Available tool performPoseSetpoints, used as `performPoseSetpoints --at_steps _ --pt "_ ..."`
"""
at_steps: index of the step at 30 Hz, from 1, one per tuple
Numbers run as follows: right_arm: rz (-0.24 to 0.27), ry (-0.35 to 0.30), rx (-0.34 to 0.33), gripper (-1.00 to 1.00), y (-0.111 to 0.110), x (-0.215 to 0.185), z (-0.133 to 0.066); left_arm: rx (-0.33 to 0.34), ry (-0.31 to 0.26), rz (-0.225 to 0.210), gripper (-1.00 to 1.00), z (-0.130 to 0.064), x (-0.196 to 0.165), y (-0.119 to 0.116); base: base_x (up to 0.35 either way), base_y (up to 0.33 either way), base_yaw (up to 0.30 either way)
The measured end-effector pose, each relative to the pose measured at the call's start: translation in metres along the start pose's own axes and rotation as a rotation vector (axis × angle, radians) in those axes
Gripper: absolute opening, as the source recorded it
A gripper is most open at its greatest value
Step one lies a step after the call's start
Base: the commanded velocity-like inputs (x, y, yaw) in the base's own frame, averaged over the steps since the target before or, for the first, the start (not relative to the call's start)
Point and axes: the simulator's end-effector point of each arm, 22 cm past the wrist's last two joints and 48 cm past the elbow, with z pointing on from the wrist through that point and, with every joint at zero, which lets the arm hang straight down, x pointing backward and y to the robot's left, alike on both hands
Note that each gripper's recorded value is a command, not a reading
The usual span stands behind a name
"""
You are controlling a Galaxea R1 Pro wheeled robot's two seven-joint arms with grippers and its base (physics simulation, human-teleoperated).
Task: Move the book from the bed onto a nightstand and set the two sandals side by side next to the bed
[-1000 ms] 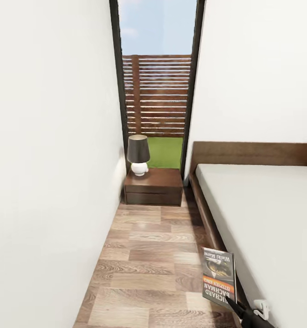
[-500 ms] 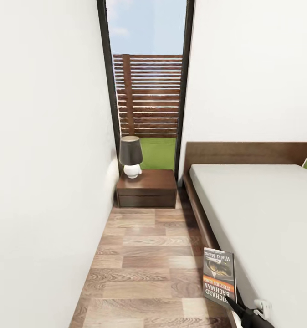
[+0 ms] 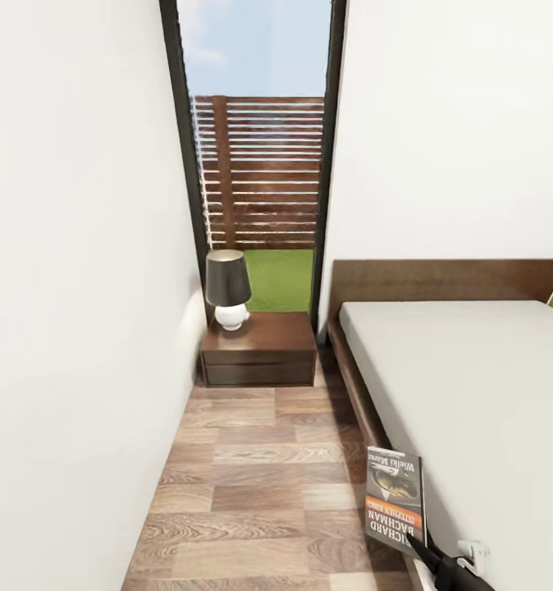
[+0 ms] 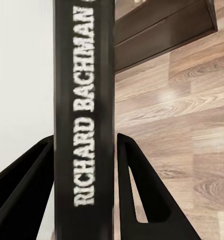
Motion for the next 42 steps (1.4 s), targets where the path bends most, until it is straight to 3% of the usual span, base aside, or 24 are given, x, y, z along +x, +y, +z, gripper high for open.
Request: performPoseSetpoints --at_steps 9,42 --pt "-0.001 -0.001 -0.001 -1.00 0.0004 -0.0002 0.0002 0.000 -0.001 0.001 1.00 -0.0001 -0.0001 0.0000 0.084 0.000 -0.045" --pt "0.000 0.001 0.000 -1.00 0.0002 0.0000 0.0001 0.000 -0.001 0.001 1.00 -0.0002 -0.0001 -0.0001 0.312 0.000 0.000"
